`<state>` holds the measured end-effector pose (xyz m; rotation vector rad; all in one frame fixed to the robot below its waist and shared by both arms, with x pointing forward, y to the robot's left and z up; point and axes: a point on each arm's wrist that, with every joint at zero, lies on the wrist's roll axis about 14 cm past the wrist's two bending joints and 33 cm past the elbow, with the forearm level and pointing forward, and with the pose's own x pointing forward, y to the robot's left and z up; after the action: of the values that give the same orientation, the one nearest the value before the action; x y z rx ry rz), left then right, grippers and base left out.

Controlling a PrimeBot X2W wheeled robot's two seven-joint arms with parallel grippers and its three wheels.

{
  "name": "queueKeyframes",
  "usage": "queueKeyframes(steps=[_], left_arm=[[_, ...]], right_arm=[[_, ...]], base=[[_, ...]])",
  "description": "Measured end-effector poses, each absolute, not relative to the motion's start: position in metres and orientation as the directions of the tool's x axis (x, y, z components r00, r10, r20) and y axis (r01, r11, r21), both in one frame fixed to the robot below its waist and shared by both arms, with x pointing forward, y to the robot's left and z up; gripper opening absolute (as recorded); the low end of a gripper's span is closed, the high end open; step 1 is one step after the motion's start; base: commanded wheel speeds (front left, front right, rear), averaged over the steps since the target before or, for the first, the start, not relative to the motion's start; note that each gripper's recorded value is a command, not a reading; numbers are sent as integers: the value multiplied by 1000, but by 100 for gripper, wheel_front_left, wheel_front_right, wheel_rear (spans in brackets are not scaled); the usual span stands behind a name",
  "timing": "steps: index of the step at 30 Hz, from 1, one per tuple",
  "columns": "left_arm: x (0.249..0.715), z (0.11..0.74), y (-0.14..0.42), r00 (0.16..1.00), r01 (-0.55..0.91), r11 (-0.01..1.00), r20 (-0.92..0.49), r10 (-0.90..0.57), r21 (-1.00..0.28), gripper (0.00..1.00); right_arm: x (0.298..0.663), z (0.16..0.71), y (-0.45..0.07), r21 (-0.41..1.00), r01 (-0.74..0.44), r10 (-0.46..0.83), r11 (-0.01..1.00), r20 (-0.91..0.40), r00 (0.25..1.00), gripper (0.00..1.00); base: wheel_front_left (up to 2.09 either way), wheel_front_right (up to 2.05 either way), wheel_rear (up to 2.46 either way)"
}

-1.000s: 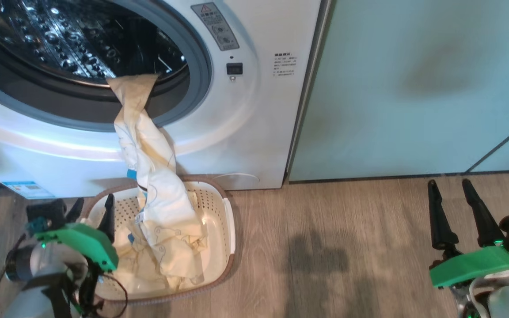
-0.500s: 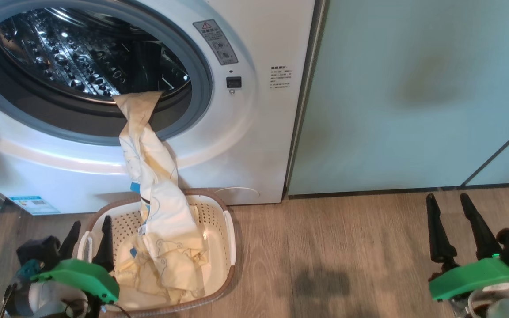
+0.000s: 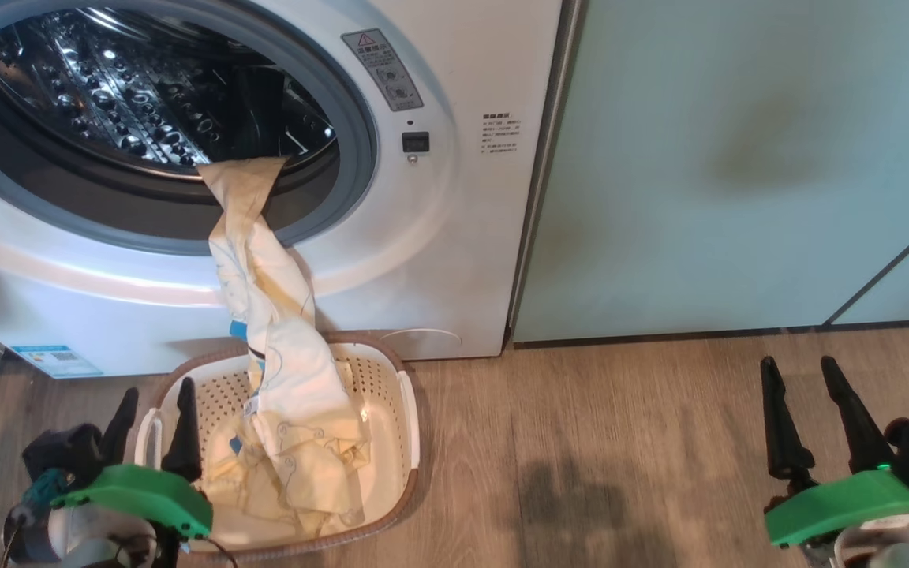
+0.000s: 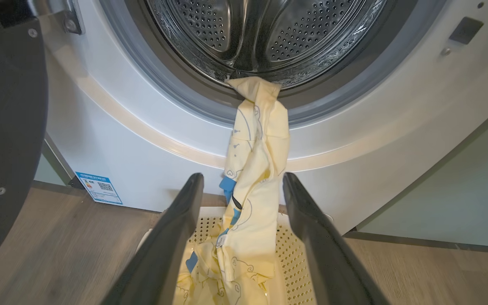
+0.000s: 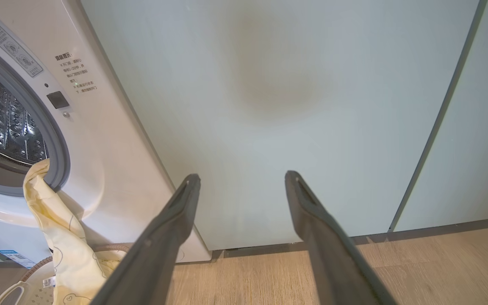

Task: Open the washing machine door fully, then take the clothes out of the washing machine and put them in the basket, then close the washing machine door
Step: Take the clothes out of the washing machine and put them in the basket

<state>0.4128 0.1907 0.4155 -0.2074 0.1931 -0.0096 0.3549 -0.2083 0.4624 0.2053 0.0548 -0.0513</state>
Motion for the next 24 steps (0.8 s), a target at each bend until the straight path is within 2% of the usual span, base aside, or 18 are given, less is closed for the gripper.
queueKeyframes(steps=[7, 24], left_arm=[[426, 408, 178, 970, 53, 982, -226, -94, -182, 100], [543, 430, 149, 865, 247, 965, -430, -259, -86, 100]], right_arm=[[360, 456, -207, 203, 59, -44, 977, -78, 996, 100], [385, 437, -210, 198, 74, -49, 977, -129, 990, 100]], base=[[0, 0, 0], [0, 0, 0]])
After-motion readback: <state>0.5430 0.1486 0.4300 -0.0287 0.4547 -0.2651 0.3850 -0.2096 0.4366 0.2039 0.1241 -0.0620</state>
